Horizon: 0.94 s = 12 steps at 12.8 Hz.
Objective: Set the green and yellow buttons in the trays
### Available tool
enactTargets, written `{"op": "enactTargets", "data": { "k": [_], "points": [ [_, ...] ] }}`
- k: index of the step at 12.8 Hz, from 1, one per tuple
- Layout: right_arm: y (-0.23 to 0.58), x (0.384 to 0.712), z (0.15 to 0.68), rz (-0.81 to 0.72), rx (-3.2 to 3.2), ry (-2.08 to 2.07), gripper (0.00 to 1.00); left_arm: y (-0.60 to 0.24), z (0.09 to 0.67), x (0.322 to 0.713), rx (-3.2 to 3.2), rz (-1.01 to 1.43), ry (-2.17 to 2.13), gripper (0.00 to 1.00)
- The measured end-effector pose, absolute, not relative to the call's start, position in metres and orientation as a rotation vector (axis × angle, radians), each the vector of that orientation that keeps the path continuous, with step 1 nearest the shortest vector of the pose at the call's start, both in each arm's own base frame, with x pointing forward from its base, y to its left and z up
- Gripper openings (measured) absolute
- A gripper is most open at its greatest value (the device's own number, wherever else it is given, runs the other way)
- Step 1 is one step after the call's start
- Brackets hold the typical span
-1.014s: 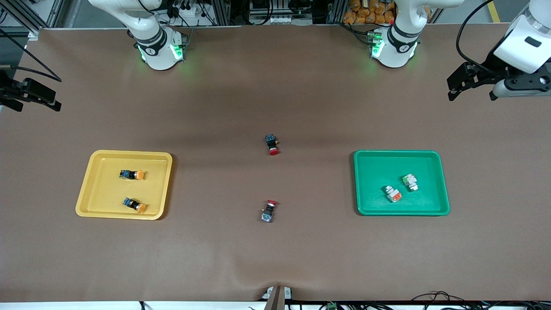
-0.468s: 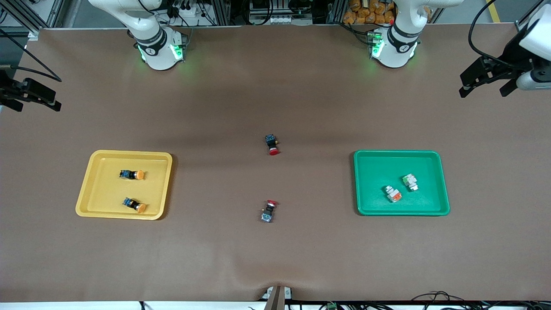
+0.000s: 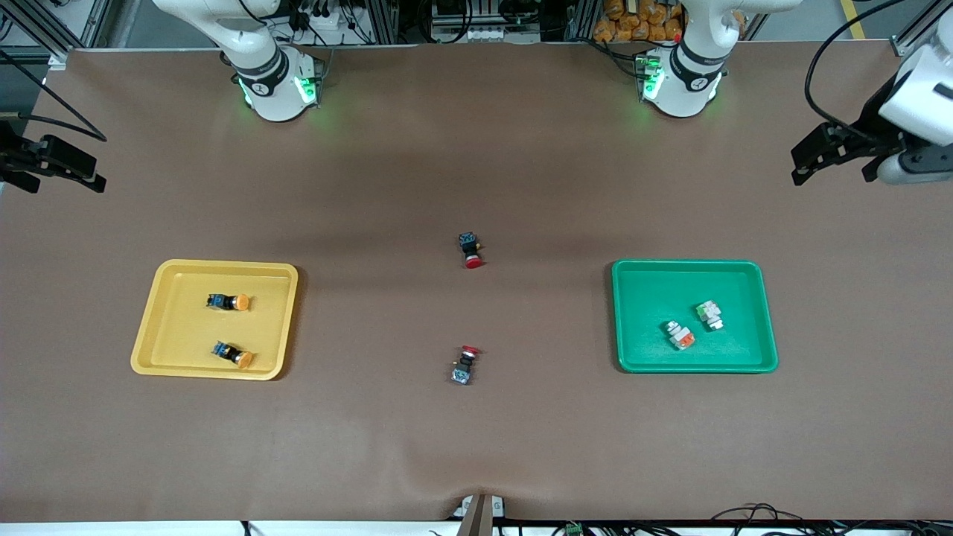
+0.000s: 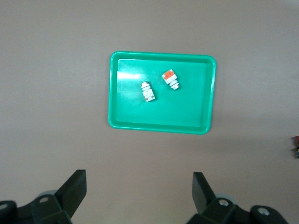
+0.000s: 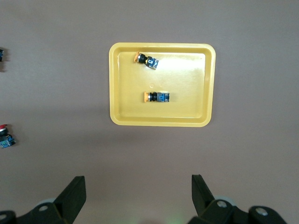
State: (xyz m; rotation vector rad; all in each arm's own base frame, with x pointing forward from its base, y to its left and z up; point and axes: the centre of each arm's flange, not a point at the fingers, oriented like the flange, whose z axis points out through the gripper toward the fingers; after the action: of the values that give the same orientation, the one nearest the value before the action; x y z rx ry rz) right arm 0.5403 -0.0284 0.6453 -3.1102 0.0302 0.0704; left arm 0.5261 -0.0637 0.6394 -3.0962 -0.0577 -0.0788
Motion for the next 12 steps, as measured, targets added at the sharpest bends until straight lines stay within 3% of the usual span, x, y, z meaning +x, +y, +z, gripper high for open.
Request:
{"op": "enactTargets", "data": {
  "k": [12],
  "points": [
    [-0.028, 0.540, 0.645, 0.071, -3.110, 0.029, 1.00, -0.063, 0.649, 0.525, -3.110, -0.096, -0.041, 1.00]
  ]
}}
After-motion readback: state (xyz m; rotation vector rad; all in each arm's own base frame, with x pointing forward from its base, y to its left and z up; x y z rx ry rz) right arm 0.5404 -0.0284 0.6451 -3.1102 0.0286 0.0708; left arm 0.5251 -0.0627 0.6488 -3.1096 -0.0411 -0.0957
